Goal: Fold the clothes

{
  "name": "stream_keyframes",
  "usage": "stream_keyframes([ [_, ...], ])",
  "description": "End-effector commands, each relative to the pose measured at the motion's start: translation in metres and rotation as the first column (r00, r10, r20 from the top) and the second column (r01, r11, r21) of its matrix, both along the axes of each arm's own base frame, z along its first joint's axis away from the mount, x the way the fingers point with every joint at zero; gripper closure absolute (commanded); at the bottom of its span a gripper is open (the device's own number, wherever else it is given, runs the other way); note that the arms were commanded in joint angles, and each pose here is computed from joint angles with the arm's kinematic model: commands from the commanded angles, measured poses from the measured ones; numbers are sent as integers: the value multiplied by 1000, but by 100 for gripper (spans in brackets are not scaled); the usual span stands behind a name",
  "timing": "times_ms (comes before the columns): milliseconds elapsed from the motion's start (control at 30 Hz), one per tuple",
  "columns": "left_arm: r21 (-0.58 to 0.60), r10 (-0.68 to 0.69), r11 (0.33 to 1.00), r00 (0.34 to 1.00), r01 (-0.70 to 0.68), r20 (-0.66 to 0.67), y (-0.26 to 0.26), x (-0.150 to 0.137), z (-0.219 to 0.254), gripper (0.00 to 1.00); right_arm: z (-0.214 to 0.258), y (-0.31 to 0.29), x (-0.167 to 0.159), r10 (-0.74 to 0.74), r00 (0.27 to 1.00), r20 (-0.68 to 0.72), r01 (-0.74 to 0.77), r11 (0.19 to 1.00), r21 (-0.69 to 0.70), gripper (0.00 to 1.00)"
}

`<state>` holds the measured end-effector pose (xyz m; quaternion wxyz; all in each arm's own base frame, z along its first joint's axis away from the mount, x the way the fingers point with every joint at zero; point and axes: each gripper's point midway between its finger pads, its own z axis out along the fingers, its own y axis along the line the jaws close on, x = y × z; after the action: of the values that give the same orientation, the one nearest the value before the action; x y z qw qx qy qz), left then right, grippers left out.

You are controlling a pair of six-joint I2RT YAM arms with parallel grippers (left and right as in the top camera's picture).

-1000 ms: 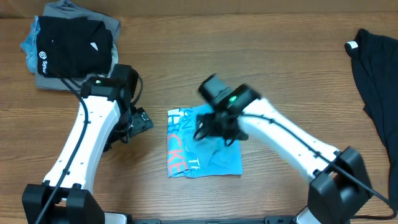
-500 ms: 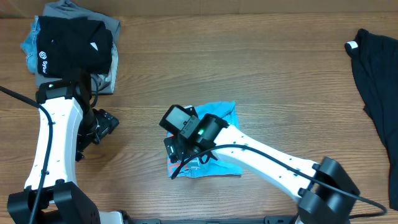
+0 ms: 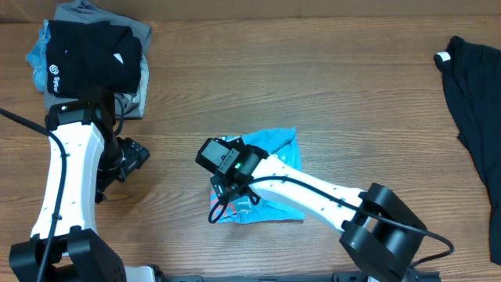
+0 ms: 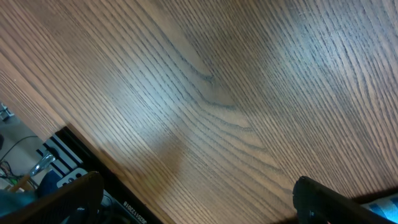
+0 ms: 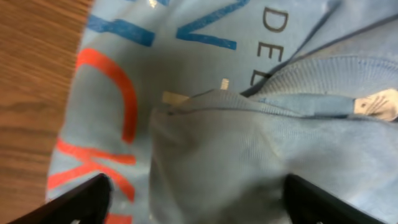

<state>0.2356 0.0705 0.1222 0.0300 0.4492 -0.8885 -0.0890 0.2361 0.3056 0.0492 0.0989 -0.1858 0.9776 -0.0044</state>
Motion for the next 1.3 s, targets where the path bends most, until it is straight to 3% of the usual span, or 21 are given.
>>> stream_keyframes([
  [0, 11, 21, 1000, 1000, -21, -11, 2, -3, -1, 0, -7, 0, 7, -11, 1000, 24, 12, 999, -34, 31],
  [267, 11, 22, 1000, 1000, -22, -10, 2, -3, -1, 0, -1, -24, 14, -114, 989, 93, 125, 985, -120, 64],
  [400, 11, 23, 1000, 1000, -22, -9, 2, -3, -1, 0, 8, -31, 10, -161, 983, 84, 172, 975, -140, 68],
  [600, 11, 22, 1000, 1000, -22, -10, 2, -3, -1, 0, 27, -43, 5, -254, 964, 83, 265, 952, -154, 90],
  [900, 11, 22, 1000, 1000, -22, -9, 2, -3, -1, 0, 41, -100, -16, -452, 876, 168, 482, 811, -331, 96],
  [1267, 11, 21, 1000, 1000, -21, -10, 2, -3, -1, 0, 18, -115, -30, -478, 868, 136, 491, 783, -381, 89],
])
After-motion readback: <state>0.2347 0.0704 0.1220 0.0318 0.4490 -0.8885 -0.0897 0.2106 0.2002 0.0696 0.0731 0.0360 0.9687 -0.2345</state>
